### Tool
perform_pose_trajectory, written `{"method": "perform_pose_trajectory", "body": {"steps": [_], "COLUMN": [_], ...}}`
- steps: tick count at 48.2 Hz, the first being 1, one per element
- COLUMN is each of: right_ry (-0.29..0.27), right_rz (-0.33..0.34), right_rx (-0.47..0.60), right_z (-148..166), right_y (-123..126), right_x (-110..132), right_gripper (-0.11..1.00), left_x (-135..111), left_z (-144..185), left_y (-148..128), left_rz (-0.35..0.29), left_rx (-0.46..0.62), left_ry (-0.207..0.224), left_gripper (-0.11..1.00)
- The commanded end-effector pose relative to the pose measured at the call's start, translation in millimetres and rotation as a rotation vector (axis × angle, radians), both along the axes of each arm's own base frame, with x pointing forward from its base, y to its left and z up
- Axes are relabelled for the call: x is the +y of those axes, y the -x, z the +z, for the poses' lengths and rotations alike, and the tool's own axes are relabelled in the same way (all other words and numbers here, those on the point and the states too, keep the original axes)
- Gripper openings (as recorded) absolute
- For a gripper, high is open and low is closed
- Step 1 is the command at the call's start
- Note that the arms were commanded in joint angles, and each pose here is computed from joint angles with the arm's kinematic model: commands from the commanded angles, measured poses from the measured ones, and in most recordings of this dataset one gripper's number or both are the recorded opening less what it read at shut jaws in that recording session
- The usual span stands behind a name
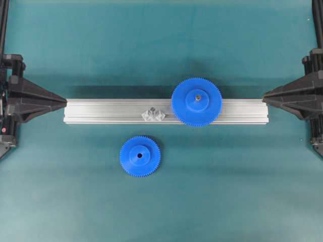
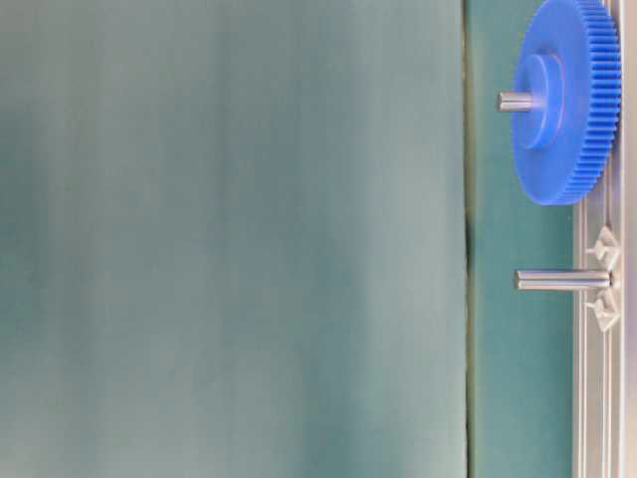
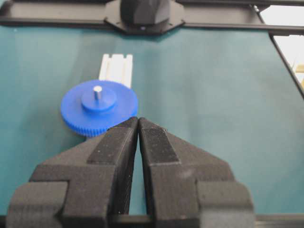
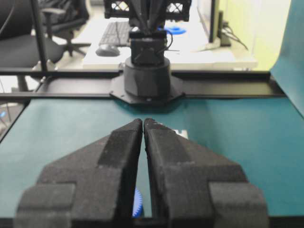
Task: Find the location of the shaft and insert the small gear.
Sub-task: 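Move the left gripper over the loose small blue gear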
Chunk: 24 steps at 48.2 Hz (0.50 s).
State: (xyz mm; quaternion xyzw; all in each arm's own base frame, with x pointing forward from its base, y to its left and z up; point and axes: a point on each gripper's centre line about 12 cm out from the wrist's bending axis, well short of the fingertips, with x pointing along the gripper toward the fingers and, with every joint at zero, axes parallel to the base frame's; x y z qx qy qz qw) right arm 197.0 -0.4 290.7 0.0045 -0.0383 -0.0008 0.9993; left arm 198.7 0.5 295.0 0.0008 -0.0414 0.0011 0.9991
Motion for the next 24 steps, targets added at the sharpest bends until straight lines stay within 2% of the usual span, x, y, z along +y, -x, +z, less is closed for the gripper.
{"method": "perform_pose_trajectory", "body": {"steps": [1,3,5,8,13,24], "right_ry": [0.002,-0.007,-0.021,-0.037,-0.052,-0.059], "right_rz": [0.002,0.001,0.000,0.001,0.002,-0.024], "right_rx": [0.005,0.020,0.038,0.066,0.098,0.303], "right_z": [0,-2,-4,-6,-3,-26], "right_y": [-2,-1,0,2,5,7], "right_x": [1,0,0,0,0,-4], "right_gripper": [0.16,0.18,0.24,0.17,0.09,0.07], "left_x": [-7,-8,-9,-11,-16,-24], "left_z": [12,15,19,20,17,1], "left_y": [-2,-2,-4,-10,-25,-73], "left_rz": [-0.036,-0.041,-0.046,-0.054,-0.072,-0.090], "left_rx": [-0.032,-0.040,-0.046,-0.016,0.080,0.269], "left_ry": [0.004,0.008,0.013,0.019,0.016,0.006], "left_gripper": [0.11,0.11,0.07,0.00,-0.01,-0.01]}}
